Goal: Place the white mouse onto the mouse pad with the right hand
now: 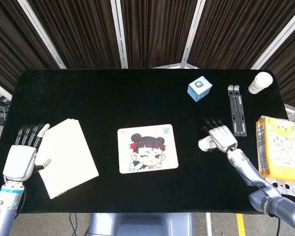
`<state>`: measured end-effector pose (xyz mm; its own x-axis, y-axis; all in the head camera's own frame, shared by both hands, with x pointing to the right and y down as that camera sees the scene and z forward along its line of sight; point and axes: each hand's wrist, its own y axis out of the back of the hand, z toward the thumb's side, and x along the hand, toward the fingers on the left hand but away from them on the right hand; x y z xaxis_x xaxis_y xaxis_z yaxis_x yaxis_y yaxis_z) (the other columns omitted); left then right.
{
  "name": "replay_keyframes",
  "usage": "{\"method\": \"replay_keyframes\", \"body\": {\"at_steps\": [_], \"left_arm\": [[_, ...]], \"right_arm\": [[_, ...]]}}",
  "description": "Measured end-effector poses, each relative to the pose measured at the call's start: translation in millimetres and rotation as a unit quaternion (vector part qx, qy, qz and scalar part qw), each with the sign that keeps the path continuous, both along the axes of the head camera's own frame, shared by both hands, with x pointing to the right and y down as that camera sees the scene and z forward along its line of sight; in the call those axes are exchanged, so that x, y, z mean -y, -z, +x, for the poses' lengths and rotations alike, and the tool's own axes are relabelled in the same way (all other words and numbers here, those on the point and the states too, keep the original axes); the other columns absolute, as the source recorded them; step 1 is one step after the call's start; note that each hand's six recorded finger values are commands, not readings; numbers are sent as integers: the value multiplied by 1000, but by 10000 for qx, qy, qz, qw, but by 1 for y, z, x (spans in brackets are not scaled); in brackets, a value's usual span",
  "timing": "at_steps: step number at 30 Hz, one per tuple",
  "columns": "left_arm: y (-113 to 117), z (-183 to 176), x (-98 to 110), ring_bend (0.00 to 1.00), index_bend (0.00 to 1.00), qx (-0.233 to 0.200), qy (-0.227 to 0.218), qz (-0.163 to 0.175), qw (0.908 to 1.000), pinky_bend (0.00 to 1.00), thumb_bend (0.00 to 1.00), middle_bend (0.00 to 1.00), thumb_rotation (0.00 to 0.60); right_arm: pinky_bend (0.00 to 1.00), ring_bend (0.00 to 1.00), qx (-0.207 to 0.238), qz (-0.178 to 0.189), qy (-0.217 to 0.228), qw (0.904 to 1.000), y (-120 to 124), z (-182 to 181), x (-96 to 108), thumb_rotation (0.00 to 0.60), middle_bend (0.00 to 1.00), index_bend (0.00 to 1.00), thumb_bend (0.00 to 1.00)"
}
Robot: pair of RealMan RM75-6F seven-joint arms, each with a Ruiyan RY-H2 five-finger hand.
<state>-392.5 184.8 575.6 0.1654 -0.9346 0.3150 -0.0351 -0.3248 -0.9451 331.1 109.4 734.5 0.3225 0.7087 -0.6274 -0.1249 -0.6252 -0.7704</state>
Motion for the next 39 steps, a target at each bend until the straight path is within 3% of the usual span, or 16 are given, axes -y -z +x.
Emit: {"method": "replay_keyframes", "body": {"at_steps": [22,25,27,30,39], "left_arm": [[-2,2,1,0,0,-152,5,-192,9997,0,11,0,600],[-2,1,1,0,0,-158,15,-212,9996,0,11,0,600],[-2,1,1,0,0,-159,23,-223,9996,0,12,0,600],[-1,1,1,0,0,-185,31,-215,9996,0,12,0,600],[0,0,1,0,0,-232,25,-196,9995,0,13,0,600]], "right_arm": [[8,0,-118,-2,-53,9999,-14,8,-1,600,150,333,210],[160,56,-110,11,-33,9999,-14,7,-1,600,276,415,217],[403,214,-89,53,-16,9999,-13,5,-1,600,432,500,229],[578,365,-16,159,8,9999,-10,2,1,600,564,586,237],[617,403,328,427,213,9983,2,-14,4,600,596,627,238]]}}
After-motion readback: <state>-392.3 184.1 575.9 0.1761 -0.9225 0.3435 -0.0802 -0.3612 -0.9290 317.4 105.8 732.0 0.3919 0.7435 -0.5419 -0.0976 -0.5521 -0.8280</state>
